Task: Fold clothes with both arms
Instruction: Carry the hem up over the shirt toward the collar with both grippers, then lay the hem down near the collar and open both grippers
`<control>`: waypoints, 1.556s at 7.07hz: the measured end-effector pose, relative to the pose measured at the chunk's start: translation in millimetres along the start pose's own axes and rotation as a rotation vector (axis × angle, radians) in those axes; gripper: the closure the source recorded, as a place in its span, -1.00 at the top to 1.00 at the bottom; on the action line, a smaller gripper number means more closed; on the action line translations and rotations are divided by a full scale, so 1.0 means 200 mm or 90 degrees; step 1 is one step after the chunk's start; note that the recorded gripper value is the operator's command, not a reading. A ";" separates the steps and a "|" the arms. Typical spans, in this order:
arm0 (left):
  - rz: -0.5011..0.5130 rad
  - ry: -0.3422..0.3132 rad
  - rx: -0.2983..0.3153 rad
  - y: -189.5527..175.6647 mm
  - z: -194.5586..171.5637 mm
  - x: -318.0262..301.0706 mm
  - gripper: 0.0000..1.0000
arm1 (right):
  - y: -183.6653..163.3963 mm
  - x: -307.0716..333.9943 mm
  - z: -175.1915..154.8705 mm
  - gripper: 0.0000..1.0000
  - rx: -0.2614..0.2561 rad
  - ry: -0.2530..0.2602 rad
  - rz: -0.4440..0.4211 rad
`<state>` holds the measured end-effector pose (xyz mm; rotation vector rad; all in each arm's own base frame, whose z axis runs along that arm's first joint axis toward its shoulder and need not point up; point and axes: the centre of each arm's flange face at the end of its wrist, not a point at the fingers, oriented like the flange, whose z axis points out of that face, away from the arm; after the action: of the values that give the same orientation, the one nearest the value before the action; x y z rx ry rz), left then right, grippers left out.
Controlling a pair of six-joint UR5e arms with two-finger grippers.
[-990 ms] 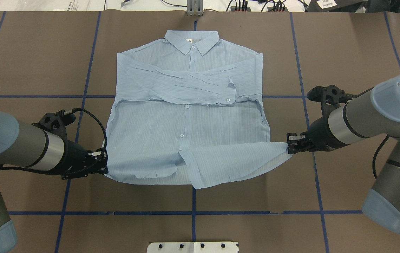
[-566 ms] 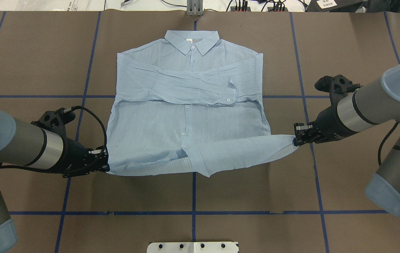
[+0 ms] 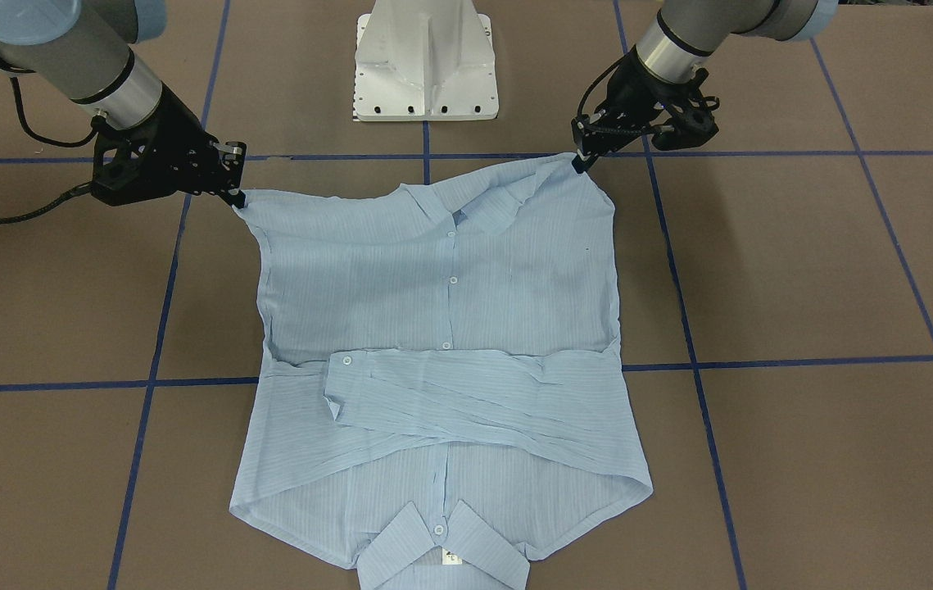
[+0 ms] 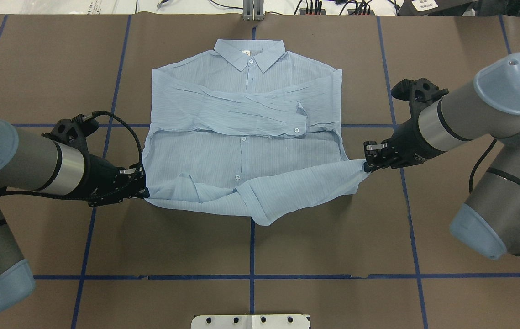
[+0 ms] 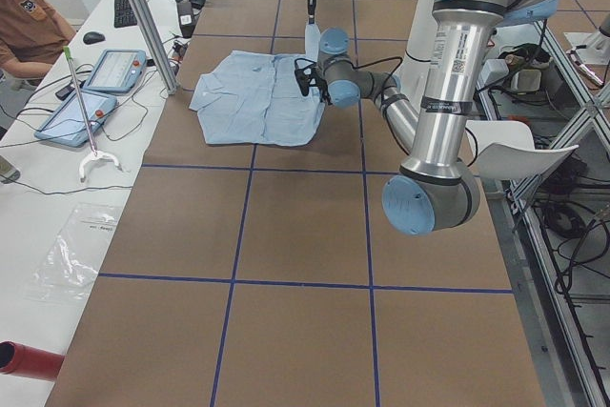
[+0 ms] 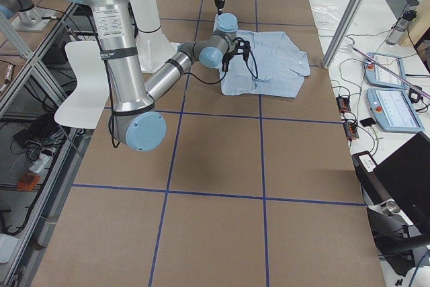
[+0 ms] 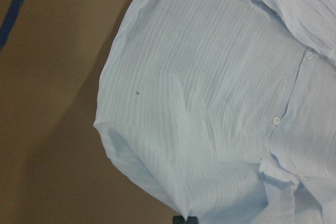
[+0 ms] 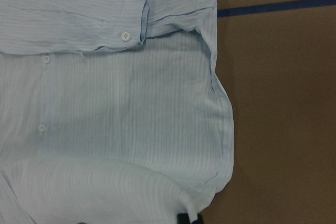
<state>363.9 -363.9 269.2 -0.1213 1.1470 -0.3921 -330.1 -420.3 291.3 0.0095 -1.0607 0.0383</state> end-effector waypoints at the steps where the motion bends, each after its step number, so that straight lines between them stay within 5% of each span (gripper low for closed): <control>1: -0.003 0.010 0.012 -0.06 -0.01 0.06 -1.00 | -0.06 -0.03 -0.02 -1.00 0.012 -0.004 0.005; 6: -0.023 0.029 0.112 -0.68 0.04 0.35 -1.00 | -0.60 -0.08 -0.10 -1.00 0.076 0.005 0.068; 11: -0.048 0.037 0.160 -1.29 0.34 0.52 -1.00 | -0.90 -0.09 -0.02 -1.00 0.082 0.034 0.102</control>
<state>399.0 -647.8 283.4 0.0677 1.1423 -0.6069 -329.8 -601.0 275.9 0.0390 -1.0028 0.2505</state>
